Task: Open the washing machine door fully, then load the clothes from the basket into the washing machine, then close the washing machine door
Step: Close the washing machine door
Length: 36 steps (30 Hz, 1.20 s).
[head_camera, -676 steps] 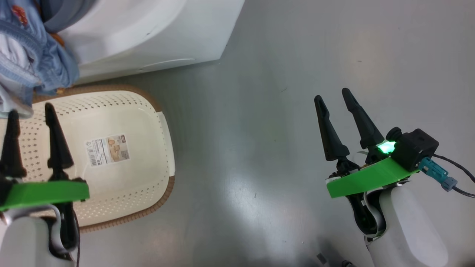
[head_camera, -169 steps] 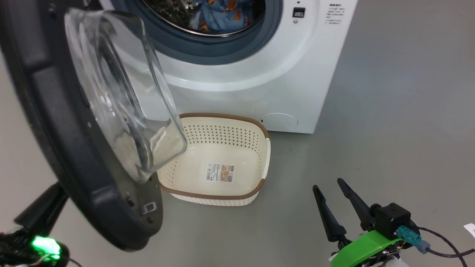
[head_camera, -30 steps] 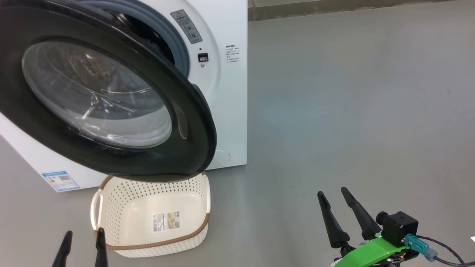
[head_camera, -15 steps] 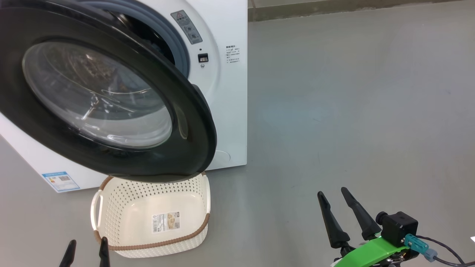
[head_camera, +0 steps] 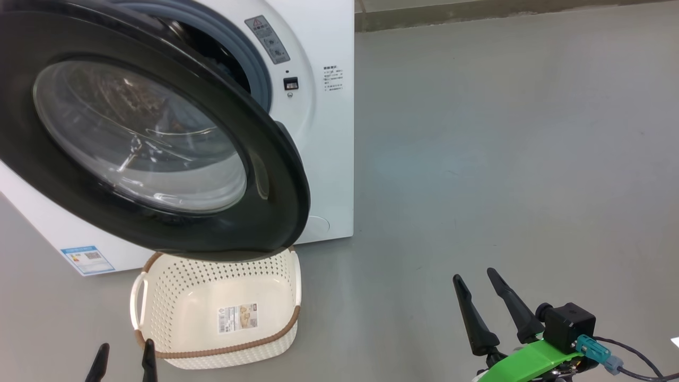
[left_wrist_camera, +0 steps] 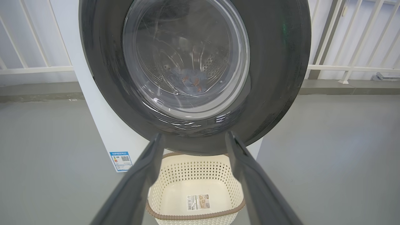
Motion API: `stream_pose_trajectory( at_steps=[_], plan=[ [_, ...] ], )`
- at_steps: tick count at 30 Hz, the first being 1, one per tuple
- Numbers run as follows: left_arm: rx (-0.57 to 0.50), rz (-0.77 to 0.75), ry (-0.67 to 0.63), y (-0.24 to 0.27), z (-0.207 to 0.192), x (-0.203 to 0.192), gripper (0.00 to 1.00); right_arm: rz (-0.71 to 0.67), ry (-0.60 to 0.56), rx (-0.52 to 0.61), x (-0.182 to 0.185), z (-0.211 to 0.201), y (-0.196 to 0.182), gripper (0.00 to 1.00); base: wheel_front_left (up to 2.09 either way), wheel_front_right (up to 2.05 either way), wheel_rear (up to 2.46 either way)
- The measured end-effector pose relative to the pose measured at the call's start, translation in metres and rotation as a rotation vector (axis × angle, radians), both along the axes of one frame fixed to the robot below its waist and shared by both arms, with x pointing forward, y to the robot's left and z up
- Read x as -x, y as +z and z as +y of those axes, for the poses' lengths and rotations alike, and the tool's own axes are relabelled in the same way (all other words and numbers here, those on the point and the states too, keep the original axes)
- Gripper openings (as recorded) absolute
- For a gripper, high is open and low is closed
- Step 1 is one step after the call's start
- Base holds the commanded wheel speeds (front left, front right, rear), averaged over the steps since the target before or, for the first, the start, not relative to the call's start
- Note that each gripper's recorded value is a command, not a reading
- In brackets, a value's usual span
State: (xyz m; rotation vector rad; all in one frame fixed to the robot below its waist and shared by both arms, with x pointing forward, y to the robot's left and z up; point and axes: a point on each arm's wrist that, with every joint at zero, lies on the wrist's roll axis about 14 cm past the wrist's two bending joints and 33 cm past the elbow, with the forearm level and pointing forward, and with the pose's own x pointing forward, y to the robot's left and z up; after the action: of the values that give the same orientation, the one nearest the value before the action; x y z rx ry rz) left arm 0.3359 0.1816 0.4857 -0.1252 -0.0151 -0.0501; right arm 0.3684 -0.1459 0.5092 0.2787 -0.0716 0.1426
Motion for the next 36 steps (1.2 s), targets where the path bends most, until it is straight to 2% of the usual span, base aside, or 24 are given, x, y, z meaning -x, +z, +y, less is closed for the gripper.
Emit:
stream_pose_trajectory(
  at_steps=[26,27,28,29,36],
  plan=[
    [-0.001,0.008,0.012,-0.002,0.002,0.002,1.0,0.013,0.001,0.019,0.0,0.0,-0.005,0.99,0.0,0.0,0.0],
    [-0.001,0.008,0.013,-0.002,0.002,0.002,1.0,0.014,0.001,0.019,0.0,0.0,-0.005,0.52,0.0,0.0,0.0],
    [-0.001,0.009,0.013,-0.003,0.002,0.003,1.0,0.014,0.001,0.02,0.0,0.0,-0.005,0.15,0.0,0.0,0.0],
    [-0.001,0.009,0.014,-0.003,0.002,0.003,1.0,0.017,0.0,0.021,0.0,-0.001,-0.006,0.0,0.0,0.0,0.0],
    [-0.001,0.009,0.02,-0.003,0.004,0.004,1.0,0.025,-0.016,0.02,0.003,-0.006,-0.009,0.0,0.0,0.0,0.0]
  ],
)
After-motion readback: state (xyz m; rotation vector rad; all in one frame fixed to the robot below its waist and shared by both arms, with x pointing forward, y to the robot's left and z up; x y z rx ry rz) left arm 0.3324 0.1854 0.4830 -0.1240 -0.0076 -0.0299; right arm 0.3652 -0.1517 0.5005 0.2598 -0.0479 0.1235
